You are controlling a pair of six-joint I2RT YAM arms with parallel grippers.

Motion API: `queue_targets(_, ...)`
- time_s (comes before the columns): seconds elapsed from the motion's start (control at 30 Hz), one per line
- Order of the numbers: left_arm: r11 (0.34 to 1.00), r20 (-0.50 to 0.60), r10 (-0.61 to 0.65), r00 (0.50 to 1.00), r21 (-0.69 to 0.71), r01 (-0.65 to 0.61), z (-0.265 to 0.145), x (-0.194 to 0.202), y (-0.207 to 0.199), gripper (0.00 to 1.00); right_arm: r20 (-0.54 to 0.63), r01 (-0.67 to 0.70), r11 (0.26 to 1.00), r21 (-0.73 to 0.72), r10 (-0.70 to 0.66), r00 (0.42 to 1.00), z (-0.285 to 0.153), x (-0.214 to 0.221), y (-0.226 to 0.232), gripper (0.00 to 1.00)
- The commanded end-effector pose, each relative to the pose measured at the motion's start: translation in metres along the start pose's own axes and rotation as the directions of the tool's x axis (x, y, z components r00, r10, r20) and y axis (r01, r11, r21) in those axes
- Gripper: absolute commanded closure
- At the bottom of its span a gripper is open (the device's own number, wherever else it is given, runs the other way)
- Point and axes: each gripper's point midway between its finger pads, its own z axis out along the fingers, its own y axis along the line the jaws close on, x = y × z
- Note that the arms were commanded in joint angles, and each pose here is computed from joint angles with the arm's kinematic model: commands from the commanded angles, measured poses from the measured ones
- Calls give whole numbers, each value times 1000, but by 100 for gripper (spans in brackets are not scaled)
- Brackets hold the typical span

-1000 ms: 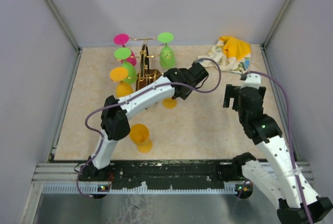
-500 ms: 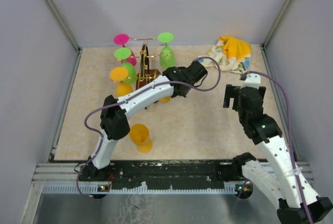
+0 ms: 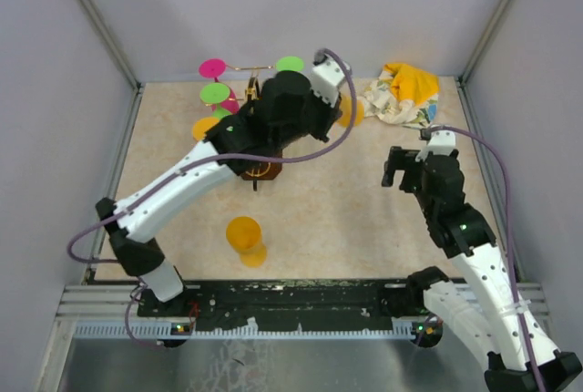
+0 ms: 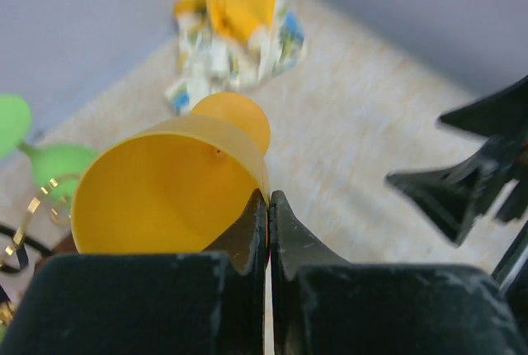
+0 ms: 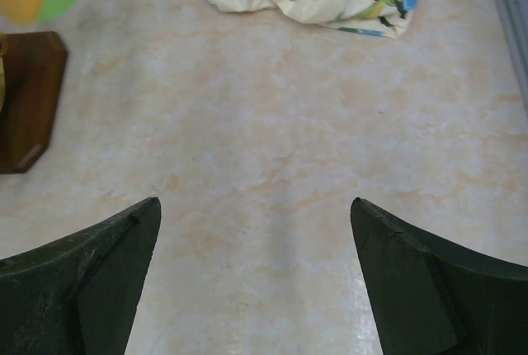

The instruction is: Place the wine glass upside down on the wine glass rack

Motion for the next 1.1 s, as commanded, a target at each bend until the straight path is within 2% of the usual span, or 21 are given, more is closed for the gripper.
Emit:
queue_targets(0.0, 995, 399, -17, 917, 101, -25, -62, -109, -12, 100, 128, -100, 974, -203, 128, 983, -12, -37, 35, 2)
queue_targets(0.13, 992, 587, -36, 809, 118, -41, -113, -139, -6, 100, 155, -124, 951, -283, 173, 973, -23, -51, 47, 3)
queue_targets(0.23, 994, 712, -64, 699, 105, -16, -154, -144, 7, 100, 213, -113, 898, -426, 221, 952, -39, -68, 69, 4)
queue_targets(0.37, 990, 853, -130, 505, 138, 23, -197, -119, 18, 100, 338, -51, 705, -707, 401, 852, -85, -110, 109, 5)
queue_targets(0.43, 985, 894, -174, 412, 164, 59, -217, -105, 25, 100, 346, -24, 590, -807, 504, 791, -107, -126, 122, 5)
queue_targets(0.47, 981, 905, -192, 379, 178, 71, -224, -99, 28, 100, 364, 15, 534, -845, 555, 748, -121, -139, 126, 6)
queue_targets(0.63, 963, 931, -267, 249, 255, 81, -252, -74, 31, 100, 293, 88, 319, -944, 681, 670, -149, -155, 143, 8)
queue_targets(0.77, 951, 934, -310, 180, 302, 70, -267, -63, 31, 100, 223, 113, 198, -974, 724, 652, -151, -159, 157, 9)
queue_targets(0.83, 948, 932, -319, 174, 312, 66, -268, -60, 30, 100, 178, 112, 139, -984, 740, 649, -152, -162, 163, 11)
queue_targets(0.93, 943, 929, -334, 158, 330, 51, -269, -56, 27, 100, 130, 141, 54, -989, 780, 612, -160, -171, 167, 13)
queue_targets(1.07, 936, 925, -351, 147, 347, 52, -267, -48, 26, 100, 93, 192, -25, -981, 811, 577, -170, -181, 176, 15)
